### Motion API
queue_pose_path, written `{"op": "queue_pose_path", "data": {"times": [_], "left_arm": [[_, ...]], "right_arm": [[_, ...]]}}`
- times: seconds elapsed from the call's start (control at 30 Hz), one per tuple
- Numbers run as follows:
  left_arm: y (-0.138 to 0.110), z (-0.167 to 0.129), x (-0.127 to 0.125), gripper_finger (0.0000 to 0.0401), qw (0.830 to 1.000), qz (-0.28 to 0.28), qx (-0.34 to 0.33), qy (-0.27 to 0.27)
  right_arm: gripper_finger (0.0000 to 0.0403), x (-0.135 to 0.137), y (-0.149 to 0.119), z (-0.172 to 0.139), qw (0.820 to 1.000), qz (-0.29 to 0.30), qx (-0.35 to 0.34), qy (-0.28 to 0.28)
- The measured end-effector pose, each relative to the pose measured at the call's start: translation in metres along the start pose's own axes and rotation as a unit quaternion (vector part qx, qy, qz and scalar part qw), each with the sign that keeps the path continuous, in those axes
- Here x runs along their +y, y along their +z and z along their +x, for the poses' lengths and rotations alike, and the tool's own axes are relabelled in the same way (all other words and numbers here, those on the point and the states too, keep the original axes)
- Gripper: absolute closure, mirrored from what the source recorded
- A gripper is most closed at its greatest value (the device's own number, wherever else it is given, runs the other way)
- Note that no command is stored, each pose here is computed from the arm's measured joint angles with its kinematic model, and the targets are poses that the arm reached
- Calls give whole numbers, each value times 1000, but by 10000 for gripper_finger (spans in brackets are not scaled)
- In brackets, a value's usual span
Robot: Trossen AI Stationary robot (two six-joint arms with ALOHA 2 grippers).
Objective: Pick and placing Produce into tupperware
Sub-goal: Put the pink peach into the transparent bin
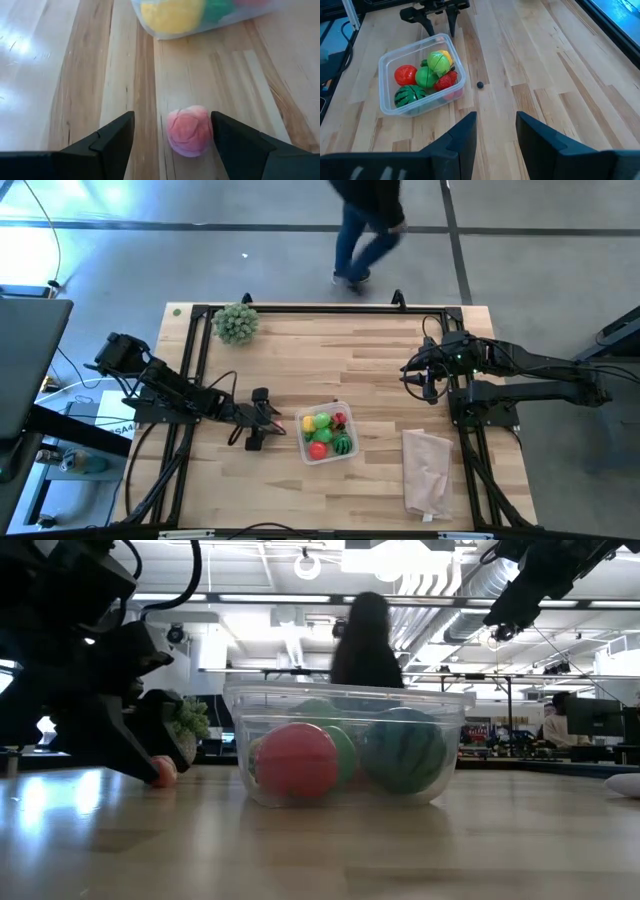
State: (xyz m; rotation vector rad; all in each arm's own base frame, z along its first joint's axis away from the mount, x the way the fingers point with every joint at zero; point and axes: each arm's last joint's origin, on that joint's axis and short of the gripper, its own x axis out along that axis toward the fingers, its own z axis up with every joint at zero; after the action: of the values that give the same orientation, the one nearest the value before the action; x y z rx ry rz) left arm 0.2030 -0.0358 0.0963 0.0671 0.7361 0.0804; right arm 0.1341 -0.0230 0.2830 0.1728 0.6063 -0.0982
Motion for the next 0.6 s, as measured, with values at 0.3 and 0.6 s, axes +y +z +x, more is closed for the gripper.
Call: {"op": "queue_pose_path", "data": {"times": [0.3, 0.6], "left_arm": [[-1, 0, 0, 153, 1000, -2, 5, 4], [-2, 0, 0, 179, 1000, -9, 11, -1]], "right_arm": [[274, 0, 0, 0, 1000, 0, 0, 0], [274, 0, 0, 0, 1000, 0, 0, 0]]}}
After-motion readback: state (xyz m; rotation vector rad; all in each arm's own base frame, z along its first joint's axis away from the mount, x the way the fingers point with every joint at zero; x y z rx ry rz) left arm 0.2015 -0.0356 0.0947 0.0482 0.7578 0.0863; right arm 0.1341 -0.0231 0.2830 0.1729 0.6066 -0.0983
